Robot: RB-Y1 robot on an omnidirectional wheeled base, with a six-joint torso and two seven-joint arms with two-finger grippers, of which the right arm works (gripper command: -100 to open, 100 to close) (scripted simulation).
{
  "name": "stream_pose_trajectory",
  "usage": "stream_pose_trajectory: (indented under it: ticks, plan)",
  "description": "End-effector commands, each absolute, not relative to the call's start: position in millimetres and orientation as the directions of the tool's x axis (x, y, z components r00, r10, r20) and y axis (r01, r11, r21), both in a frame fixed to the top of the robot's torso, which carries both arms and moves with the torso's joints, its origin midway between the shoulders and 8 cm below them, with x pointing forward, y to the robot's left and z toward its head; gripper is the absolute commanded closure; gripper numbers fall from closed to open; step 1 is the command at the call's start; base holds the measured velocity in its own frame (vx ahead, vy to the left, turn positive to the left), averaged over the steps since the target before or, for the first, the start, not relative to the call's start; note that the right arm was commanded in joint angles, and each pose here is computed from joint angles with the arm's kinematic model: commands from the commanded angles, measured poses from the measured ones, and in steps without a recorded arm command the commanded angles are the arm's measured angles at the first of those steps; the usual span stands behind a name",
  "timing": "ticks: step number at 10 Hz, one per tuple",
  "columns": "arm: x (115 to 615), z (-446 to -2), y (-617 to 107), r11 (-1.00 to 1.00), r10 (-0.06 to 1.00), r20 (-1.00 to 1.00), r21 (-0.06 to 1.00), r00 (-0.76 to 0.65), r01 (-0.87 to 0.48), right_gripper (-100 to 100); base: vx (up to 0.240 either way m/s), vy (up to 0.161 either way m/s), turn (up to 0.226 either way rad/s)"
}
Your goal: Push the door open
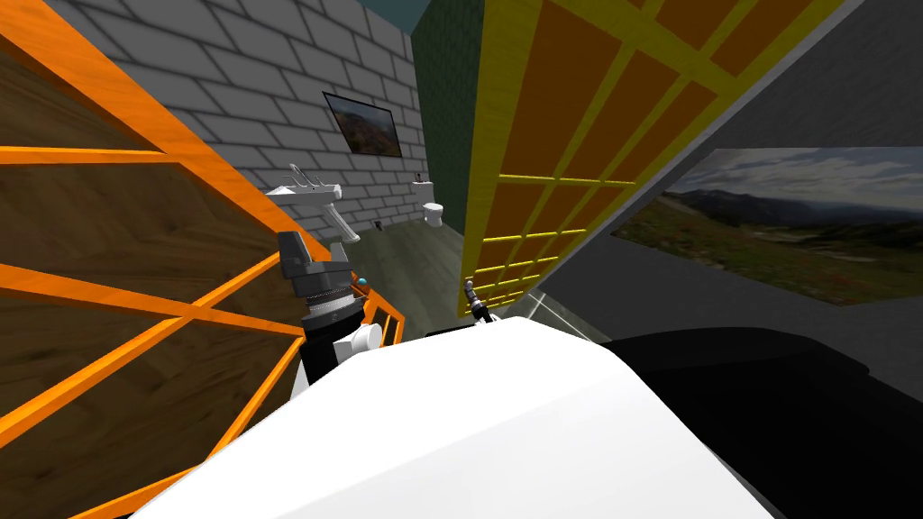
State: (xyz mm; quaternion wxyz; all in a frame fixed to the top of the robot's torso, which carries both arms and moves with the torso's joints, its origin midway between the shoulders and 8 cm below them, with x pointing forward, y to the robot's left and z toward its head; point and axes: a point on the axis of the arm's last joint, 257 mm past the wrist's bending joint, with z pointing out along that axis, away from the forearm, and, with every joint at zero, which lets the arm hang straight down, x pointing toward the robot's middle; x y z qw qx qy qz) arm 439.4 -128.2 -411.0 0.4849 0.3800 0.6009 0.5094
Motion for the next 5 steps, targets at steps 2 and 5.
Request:
stream_pose_trajectory:
  ticks: [2,5]
  plan:
    - [446.8,-409.5,-159.2,0.14,0.972,-0.142,0.99,-0.187,-0.026,100,0.044,0.014,0.011]
    - [446.8,-409.5,-159.2,0.14,0.972,-0.142,0.99,-0.187,-0.026,100,0.033,0.009,0.0]
